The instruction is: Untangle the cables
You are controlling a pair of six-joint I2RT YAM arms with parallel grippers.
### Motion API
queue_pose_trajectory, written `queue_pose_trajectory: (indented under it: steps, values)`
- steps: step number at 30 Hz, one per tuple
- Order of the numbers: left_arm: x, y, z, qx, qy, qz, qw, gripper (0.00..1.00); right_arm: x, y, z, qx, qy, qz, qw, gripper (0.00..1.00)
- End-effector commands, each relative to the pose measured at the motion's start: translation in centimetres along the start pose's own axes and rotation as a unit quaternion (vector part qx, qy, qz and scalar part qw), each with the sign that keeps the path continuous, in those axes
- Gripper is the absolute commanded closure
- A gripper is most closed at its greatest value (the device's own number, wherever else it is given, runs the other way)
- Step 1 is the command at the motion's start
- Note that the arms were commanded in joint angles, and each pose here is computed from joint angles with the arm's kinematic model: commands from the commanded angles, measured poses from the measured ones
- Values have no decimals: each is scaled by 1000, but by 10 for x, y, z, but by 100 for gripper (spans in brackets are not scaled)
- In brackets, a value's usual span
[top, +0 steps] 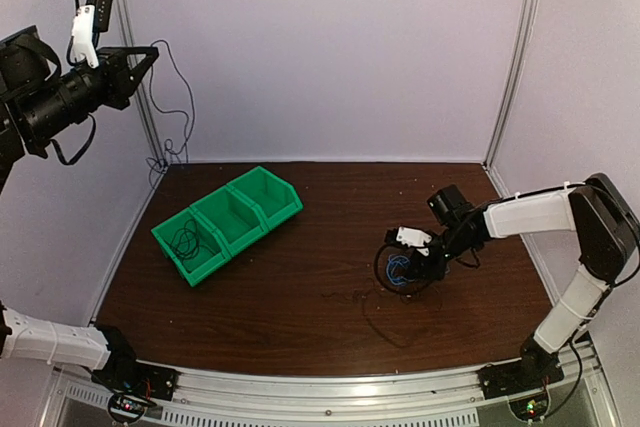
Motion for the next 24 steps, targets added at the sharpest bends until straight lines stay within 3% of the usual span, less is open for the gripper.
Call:
queue_pose_trajectory:
  steps: [1, 11, 18, 24]
  values:
    - [10, 1, -5, 7, 17, 0, 1000, 100, -36, -26, -6, -9, 10, -37, 999, 64]
    - [44, 44, -21, -9, 77, 47, 996, 100, -122, -76, 4, -52, 21, -125, 991, 35]
    - [73, 99, -37, -54, 146, 103, 982, 100, -161, -108, 1, -55, 27, -173, 983, 34]
    - [87, 136, -51, -68, 198, 156, 965, 100, -169, -130, -13, -58, 55, -220, 972, 37]
Point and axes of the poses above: each gripper's point midway between its finger pads, its own x axis out along the fingers, its own z axis along the line the jaws close on, y = z × x, the point moved 4 cm from there along -x, back along the fingers, and after that the axes turned 13 degrees about -x, right-handed, at the moved point
